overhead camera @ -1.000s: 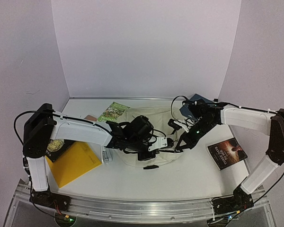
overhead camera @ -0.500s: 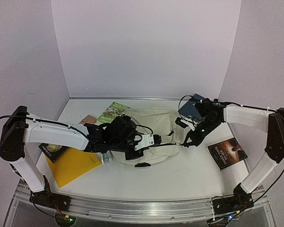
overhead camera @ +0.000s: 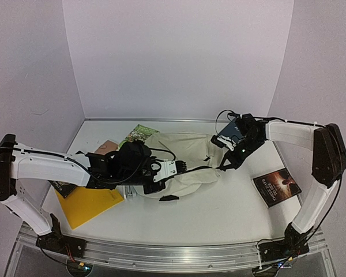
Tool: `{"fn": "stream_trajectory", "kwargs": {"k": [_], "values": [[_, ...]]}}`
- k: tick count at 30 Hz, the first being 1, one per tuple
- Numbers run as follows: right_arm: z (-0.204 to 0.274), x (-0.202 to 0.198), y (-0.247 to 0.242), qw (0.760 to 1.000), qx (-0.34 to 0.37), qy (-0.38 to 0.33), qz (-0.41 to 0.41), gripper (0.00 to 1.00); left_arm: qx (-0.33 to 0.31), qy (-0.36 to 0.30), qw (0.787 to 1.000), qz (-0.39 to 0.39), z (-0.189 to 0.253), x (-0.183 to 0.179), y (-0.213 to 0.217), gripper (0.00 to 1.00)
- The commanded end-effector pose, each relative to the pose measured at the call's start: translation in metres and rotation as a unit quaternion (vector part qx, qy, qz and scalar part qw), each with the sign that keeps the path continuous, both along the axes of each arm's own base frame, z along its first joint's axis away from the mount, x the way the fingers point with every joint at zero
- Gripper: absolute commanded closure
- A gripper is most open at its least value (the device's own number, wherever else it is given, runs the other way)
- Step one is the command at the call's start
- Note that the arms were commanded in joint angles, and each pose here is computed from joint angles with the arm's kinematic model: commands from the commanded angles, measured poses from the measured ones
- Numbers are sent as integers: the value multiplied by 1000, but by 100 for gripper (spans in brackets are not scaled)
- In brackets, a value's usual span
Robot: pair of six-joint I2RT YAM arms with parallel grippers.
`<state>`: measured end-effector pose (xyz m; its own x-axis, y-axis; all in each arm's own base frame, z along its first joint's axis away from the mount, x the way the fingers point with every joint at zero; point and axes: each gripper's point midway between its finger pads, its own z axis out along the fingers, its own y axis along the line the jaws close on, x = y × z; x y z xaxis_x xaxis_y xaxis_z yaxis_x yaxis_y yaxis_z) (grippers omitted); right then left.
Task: Pack the student bag
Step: Unzip the student bag at the center of the board.
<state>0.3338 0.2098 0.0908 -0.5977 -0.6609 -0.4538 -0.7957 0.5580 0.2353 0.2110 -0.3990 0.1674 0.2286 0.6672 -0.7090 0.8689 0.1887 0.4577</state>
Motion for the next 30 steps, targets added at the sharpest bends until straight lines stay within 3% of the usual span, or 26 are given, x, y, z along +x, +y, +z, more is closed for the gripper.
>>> {"fn": "stream_trajectory", "kwargs": {"k": [1, 16, 20, 26, 28, 30], "values": [[-14, 59, -78, 985, -129, -57, -101, 100, -6, -15, 1000, 24, 23, -1, 25, 100], [-9, 117, -103, 970, -151, -97, -166, 100, 29, 4, 999, 30, -3, -7, 40, 100], [-7, 127, -96, 971, -132, -95, -176, 100, 10, 22, 1000, 17, 3, -12, 28, 100], [6, 130, -91, 972, -112, -103, -182, 99, 28, 37, 999, 2, -15, -7, -3, 100], [7, 125, -91, 973, -109, -101, -179, 88, 32, 42, 999, 0, -20, -4, -13, 92], [10, 117, -90, 974, -106, -101, -173, 69, 40, 51, 998, 0, -26, -1, -22, 67]]}}
